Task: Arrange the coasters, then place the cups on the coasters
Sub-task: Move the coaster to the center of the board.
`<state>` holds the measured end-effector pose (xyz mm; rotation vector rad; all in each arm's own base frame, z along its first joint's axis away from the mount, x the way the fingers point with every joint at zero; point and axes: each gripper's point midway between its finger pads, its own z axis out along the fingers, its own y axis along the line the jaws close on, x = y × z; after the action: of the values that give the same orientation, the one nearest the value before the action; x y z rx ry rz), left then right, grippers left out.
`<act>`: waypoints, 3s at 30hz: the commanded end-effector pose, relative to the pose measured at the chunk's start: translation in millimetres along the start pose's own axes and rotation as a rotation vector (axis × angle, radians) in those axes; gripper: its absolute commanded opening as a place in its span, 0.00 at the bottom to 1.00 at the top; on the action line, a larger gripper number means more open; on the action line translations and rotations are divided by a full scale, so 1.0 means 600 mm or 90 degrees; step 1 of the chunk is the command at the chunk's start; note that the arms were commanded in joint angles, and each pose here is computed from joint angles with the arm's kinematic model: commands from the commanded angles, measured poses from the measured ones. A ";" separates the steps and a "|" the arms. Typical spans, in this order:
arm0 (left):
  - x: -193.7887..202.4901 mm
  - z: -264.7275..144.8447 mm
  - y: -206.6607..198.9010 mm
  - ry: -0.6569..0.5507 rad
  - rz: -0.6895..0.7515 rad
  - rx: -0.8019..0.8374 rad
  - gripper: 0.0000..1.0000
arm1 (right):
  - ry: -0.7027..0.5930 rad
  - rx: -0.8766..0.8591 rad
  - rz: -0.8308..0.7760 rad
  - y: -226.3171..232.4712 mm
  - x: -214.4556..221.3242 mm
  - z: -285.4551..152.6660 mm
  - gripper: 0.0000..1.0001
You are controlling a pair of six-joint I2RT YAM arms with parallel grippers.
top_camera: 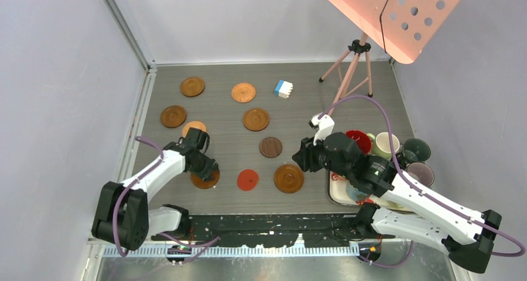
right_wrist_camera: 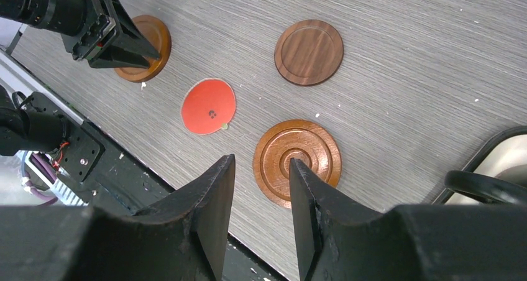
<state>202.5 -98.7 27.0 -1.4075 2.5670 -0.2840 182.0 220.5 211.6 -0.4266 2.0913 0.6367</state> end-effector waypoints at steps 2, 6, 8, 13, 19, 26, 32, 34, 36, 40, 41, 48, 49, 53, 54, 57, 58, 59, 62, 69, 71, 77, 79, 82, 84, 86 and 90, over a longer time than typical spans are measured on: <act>0.012 -0.010 -0.008 -0.016 0.007 0.005 0.31 | -0.027 -0.022 0.017 0.018 -0.023 0.004 0.45; 0.024 -0.014 -0.013 -0.022 0.024 0.002 0.31 | -0.031 -0.019 0.020 0.016 -0.024 0.004 0.45; 0.031 -0.014 -0.016 -0.018 0.029 0.002 0.31 | -0.031 -0.021 0.022 0.017 -0.024 0.004 0.45; 0.034 -0.030 -0.023 -0.029 0.037 0.011 0.31 | -0.029 -0.023 0.025 0.018 -0.021 0.005 0.45; 0.027 -0.072 -0.066 -0.050 0.066 0.086 0.33 | -0.033 -0.028 0.029 0.021 -0.024 0.004 0.45; -0.025 -0.132 -0.112 -0.146 0.152 0.147 0.43 | -0.035 -0.042 0.023 0.031 -0.032 0.012 0.45; -0.120 -0.167 -0.154 -0.266 0.213 0.185 0.46 | -0.033 -0.055 0.014 0.036 -0.030 0.009 0.45; -0.155 -0.167 -0.162 -0.287 0.209 0.193 0.47 | -0.036 -0.056 0.010 0.035 -0.032 0.003 0.45; -0.188 -0.162 -0.170 -0.299 0.195 0.204 0.48 | -0.038 -0.056 0.009 0.035 -0.034 0.000 0.45; -0.238 -0.135 -0.180 -0.298 0.167 0.190 0.55 | -0.041 -0.063 0.010 0.036 -0.035 -0.006 0.45; -0.247 -0.126 -0.184 -0.297 0.168 0.185 0.57 | -0.040 -0.066 0.011 0.038 -0.034 -0.007 0.45; -0.291 -0.057 -0.208 -0.244 0.140 0.180 0.60 | -0.047 -0.070 0.012 0.040 -0.040 -0.012 0.45; -0.298 -0.048 -0.208 -0.240 0.131 0.178 0.60 | -0.049 -0.070 0.011 0.040 -0.041 -0.013 0.45; -0.310 -0.027 -0.213 -0.235 0.118 0.178 0.61 | -0.048 -0.062 0.003 0.036 -0.043 -0.016 0.45; -0.313 -0.023 -0.215 -0.233 0.117 0.181 0.61 | -0.049 -0.060 0.002 0.035 -0.044 -0.017 0.45; -0.315 -0.010 -0.224 -0.216 0.110 0.187 0.62 | -0.052 -0.056 0.001 0.032 -0.044 -0.018 0.45; -0.311 -0.007 -0.231 -0.202 0.111 0.198 0.62 | -0.051 -0.055 0.000 0.031 -0.043 -0.018 0.45; -0.310 -0.002 -0.233 -0.195 0.109 0.200 0.62 | -0.050 -0.055 0.000 0.031 -0.042 -0.017 0.45; -0.309 0.007 -0.240 -0.186 0.099 0.209 0.62 | -0.052 -0.052 -0.001 0.029 -0.043 -0.018 0.45; -0.299 0.026 -0.244 -0.158 0.087 0.220 0.63 | -0.061 -0.037 -0.004 0.020 -0.046 -0.026 0.45; -0.294 0.032 -0.244 -0.147 0.085 0.221 0.62 | -0.063 -0.032 -0.006 0.016 -0.046 -0.028 0.45; -0.281 0.049 -0.231 -0.127 0.078 0.207 0.62 | -0.068 -0.021 -0.010 0.008 -0.043 -0.031 0.45; -0.278 0.047 -0.229 -0.125 0.080 0.208 0.62 | -0.070 -0.019 -0.009 0.006 -0.042 -0.032 0.45; -0.269 0.046 -0.223 -0.115 0.083 0.202 0.62 | -0.072 -0.019 -0.009 0.005 -0.042 -0.034 0.45; -0.260 0.046 -0.222 -0.108 0.087 0.204 0.62 | -0.072 -0.019 -0.009 0.005 -0.042 -0.034 0.45; -0.245 0.047 -0.224 -0.096 0.090 0.207 0.62 | -0.072 -0.019 -0.009 0.005 -0.042 -0.034 0.45; -0.207 0.049 -0.230 -0.072 0.110 0.218 0.62 | -0.072 -0.019 -0.007 0.005 -0.041 -0.034 0.45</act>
<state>399.8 -40.1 43.4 -1.0895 2.3445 -0.4859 178.2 213.3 230.9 -0.4257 2.0164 0.6656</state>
